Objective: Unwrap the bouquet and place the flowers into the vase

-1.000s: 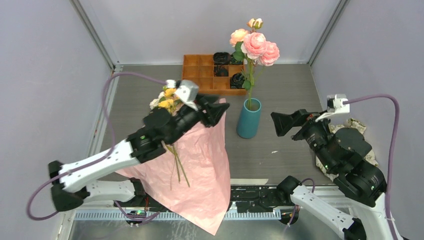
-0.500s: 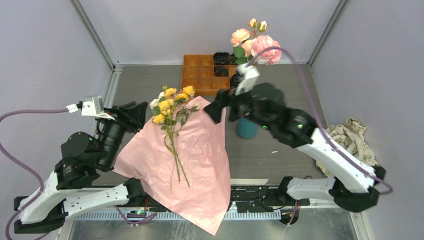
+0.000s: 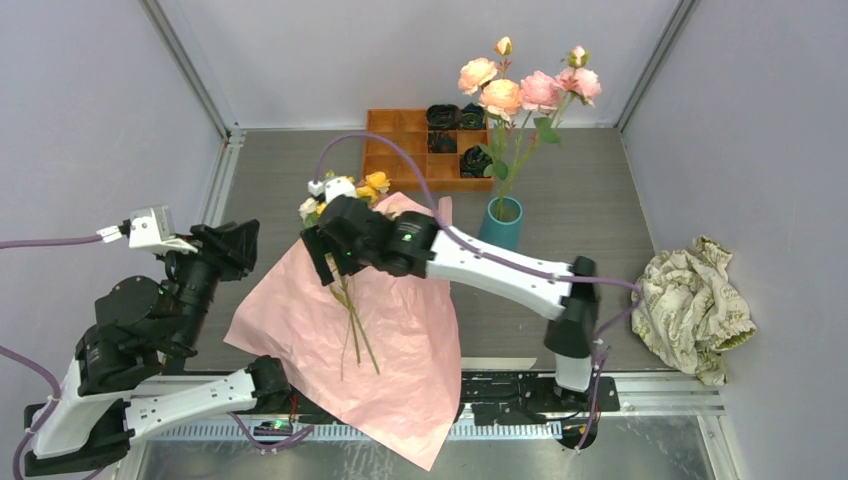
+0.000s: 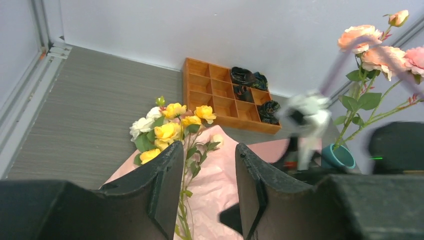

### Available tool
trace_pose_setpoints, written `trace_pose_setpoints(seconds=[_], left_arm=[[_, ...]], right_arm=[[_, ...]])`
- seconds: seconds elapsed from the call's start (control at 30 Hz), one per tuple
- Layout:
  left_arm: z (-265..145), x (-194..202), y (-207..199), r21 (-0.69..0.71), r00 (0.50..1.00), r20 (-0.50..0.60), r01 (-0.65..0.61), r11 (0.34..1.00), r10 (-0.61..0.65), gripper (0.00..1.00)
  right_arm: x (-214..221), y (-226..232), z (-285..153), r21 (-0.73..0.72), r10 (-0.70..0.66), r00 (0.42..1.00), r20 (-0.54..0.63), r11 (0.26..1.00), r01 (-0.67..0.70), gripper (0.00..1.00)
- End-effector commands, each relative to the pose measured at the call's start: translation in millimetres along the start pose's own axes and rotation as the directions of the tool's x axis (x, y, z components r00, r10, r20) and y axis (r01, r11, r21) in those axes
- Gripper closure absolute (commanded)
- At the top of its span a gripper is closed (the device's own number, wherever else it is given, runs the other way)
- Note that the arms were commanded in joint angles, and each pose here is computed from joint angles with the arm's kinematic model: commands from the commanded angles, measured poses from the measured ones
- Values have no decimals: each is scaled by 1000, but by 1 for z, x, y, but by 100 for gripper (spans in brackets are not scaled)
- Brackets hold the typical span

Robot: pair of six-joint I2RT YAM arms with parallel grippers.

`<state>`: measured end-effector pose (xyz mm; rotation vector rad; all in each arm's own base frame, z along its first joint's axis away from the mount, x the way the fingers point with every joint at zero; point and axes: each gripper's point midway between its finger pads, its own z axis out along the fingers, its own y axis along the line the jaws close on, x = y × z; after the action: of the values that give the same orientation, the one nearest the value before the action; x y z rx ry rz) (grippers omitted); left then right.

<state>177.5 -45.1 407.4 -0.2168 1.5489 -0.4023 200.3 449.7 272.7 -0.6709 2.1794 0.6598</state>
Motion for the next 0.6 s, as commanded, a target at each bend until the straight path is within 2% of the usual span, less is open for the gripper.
trace_pose_setpoints(seconds=[0.0, 0.23, 0.57], left_arm=[[-8, -10, 15, -36, 1000, 7, 28, 999, -28, 57], [-12, -7, 22, -27, 999, 9, 45, 999, -45, 57], [-18, -6, 36, -46, 999, 14, 43, 998, -42, 57]], right_arm=[[16, -6, 43, 51, 48, 994, -98, 998, -44, 16], [52, -26, 122, 109, 103, 968, -230, 991, -80, 23], [48, -60, 177, 140, 168, 958, -230, 980, -139, 25]])
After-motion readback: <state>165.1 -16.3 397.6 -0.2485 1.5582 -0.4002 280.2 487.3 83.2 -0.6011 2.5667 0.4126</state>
